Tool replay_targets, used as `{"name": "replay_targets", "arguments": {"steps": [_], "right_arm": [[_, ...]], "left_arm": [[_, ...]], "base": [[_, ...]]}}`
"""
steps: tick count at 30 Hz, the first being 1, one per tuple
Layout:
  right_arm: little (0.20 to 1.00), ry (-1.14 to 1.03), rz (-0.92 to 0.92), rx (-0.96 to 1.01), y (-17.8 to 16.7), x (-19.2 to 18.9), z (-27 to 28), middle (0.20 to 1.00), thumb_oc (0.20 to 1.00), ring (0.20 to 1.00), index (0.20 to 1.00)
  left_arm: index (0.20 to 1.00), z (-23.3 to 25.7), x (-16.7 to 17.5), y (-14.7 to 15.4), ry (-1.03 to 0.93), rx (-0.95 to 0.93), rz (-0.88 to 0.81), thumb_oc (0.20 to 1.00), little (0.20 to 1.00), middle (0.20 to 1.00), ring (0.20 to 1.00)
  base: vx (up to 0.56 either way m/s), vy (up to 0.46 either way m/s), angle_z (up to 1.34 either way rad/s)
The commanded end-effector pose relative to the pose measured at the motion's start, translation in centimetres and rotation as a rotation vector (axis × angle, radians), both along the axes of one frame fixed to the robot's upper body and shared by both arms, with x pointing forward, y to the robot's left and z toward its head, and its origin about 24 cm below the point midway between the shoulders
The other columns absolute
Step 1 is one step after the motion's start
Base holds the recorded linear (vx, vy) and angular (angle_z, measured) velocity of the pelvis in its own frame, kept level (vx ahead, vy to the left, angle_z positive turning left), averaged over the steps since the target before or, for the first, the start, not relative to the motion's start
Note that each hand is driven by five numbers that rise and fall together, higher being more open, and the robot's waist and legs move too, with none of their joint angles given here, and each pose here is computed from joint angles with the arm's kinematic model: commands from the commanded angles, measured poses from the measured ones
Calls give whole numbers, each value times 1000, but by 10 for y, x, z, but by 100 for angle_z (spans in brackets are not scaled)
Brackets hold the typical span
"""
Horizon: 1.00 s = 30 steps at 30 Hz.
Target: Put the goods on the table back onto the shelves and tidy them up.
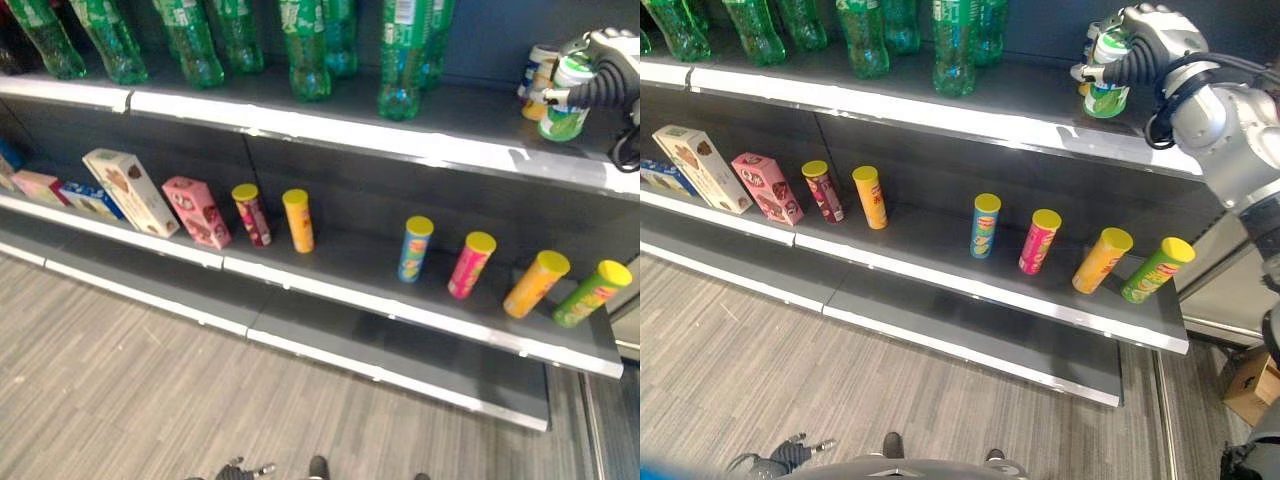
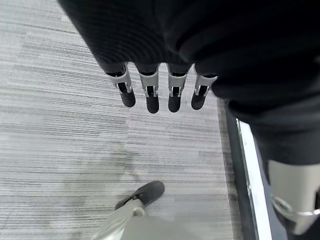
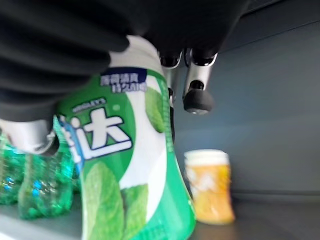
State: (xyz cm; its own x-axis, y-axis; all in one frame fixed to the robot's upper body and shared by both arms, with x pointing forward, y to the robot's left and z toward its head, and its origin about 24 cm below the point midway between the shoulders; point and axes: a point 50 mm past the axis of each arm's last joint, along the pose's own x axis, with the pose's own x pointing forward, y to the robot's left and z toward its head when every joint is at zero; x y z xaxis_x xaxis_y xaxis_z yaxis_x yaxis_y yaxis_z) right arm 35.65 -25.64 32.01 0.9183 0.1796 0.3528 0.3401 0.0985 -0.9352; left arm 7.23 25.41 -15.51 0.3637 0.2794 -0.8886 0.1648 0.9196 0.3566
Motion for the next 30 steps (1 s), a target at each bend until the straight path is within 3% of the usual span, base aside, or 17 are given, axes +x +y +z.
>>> {"name": "replay_targets", "arguments": {"steps": [1, 30], "right_arm": [[200, -80, -67, -38, -9, -3, 23, 200, 200, 200, 200], [200, -69, -271, 175, -38, 21, 9, 200, 200, 200, 200]], "left_arm": [[1000, 7, 16, 14, -39, 56, -11, 1000, 1000, 1000, 1000], [1000, 5, 11, 14, -18, 55, 0, 1000, 1000, 1000, 1000]], "base": [[0, 0, 0], [9, -12, 2]]}}
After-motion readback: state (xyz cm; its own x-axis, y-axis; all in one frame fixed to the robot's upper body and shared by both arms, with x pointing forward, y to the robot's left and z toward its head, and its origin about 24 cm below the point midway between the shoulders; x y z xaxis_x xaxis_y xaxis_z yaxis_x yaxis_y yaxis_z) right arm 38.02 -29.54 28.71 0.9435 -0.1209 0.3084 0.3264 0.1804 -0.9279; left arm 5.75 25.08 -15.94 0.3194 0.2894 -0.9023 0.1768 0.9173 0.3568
